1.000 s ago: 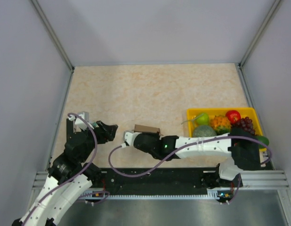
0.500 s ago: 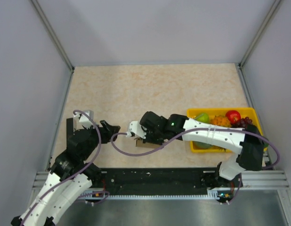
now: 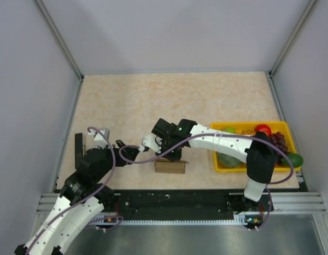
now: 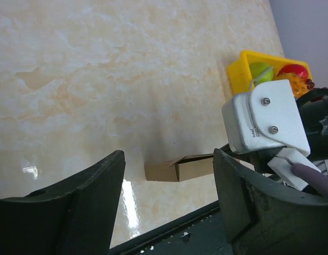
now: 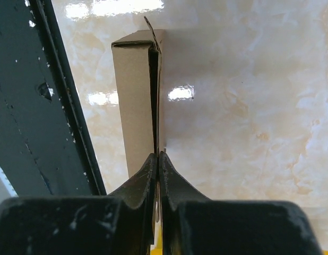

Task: Fold the paper box

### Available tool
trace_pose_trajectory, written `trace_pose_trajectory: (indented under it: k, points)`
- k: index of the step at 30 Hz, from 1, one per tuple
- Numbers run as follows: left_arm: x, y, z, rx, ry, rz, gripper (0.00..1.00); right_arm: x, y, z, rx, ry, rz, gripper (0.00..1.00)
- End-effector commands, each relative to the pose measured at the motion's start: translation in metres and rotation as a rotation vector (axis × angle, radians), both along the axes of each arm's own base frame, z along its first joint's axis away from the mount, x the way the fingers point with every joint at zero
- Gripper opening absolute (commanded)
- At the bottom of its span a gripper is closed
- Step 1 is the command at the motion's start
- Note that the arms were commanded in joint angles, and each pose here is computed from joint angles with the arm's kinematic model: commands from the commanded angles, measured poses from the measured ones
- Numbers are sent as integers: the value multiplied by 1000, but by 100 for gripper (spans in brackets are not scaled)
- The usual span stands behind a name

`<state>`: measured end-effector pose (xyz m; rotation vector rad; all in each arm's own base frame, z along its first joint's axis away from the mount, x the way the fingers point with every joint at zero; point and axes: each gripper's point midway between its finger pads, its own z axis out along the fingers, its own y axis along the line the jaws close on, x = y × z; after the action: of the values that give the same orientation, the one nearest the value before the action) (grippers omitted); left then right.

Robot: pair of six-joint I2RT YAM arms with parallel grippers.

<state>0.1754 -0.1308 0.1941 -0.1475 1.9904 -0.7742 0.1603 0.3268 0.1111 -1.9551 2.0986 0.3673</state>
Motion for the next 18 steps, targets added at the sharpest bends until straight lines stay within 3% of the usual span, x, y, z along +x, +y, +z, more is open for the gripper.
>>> trace_pose_trajectory:
  k: [1, 10, 18]
  points:
    - [-3, -4, 27, -109, -75, -3, 72, 4, 6, 6, 18, -2, 27, 0]
    - [-4, 19, 32, -102, -99, 103, 70, 47, 4, 20, 39, -161, 0, 0]
    - [0, 58, 28, -95, -130, 310, 75, 79, -4, 44, 107, -225, 25, 0]
